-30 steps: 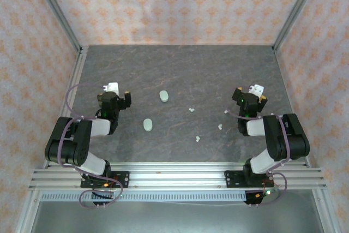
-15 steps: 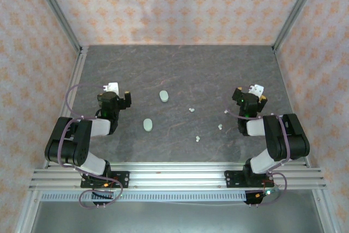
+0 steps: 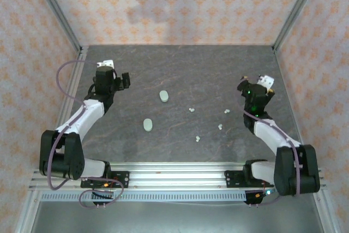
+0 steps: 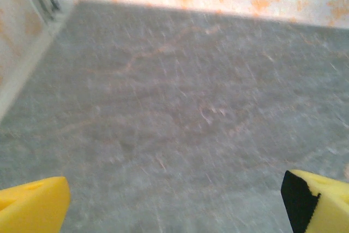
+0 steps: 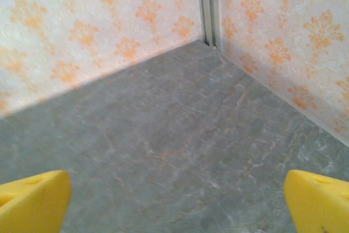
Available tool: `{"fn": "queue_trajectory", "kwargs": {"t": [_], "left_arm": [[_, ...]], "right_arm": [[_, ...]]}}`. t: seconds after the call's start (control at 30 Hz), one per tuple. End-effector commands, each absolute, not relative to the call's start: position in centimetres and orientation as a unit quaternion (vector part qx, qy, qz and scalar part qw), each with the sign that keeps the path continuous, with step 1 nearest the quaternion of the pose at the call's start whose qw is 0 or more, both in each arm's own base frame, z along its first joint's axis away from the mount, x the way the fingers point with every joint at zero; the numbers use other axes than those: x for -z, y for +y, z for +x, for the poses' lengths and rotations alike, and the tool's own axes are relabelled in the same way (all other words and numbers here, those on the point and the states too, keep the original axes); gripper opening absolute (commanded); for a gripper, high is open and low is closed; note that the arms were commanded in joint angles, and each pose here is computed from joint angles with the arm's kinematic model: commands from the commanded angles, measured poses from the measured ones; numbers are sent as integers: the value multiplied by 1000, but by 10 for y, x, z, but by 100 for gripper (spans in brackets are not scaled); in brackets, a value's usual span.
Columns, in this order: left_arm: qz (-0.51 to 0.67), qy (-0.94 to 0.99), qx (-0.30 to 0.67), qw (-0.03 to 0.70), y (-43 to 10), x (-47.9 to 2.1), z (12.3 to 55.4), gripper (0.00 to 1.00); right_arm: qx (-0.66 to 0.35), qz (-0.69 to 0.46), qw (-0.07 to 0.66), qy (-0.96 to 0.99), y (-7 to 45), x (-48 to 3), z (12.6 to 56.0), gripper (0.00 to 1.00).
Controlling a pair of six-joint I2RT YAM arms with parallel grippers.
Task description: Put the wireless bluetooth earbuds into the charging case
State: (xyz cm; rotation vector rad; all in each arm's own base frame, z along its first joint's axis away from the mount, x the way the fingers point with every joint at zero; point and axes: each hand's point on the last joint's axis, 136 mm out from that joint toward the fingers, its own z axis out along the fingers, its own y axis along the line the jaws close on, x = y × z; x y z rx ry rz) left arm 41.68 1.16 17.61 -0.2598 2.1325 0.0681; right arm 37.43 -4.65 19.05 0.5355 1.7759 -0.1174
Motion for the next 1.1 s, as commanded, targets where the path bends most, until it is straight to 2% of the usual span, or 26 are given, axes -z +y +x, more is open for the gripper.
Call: {"fn": "queue_trajectory", "kwargs": {"t": [0.0,0.17,0.47,0.83,1.07], "left_arm": [[-132,928,30,346,-10,-140,397,100],[-123,961,36,245,-55,-117,393,92],[-66,982,-9,177,-153,-96,393,85],[-94,978,-25,183,-202,-69,417,81],[-81,981,-44,171,-210,-49,424,78]], "right_arm": [[12,265,495,827,-34,-158,350,99],[-75,266,442,853,10,-148,346,100],[-113,266,370,883,44,-123,327,100],[-79,214,316,921,41,-131,292,100],[-85,222,303,923,44,-134,294,100]]}}
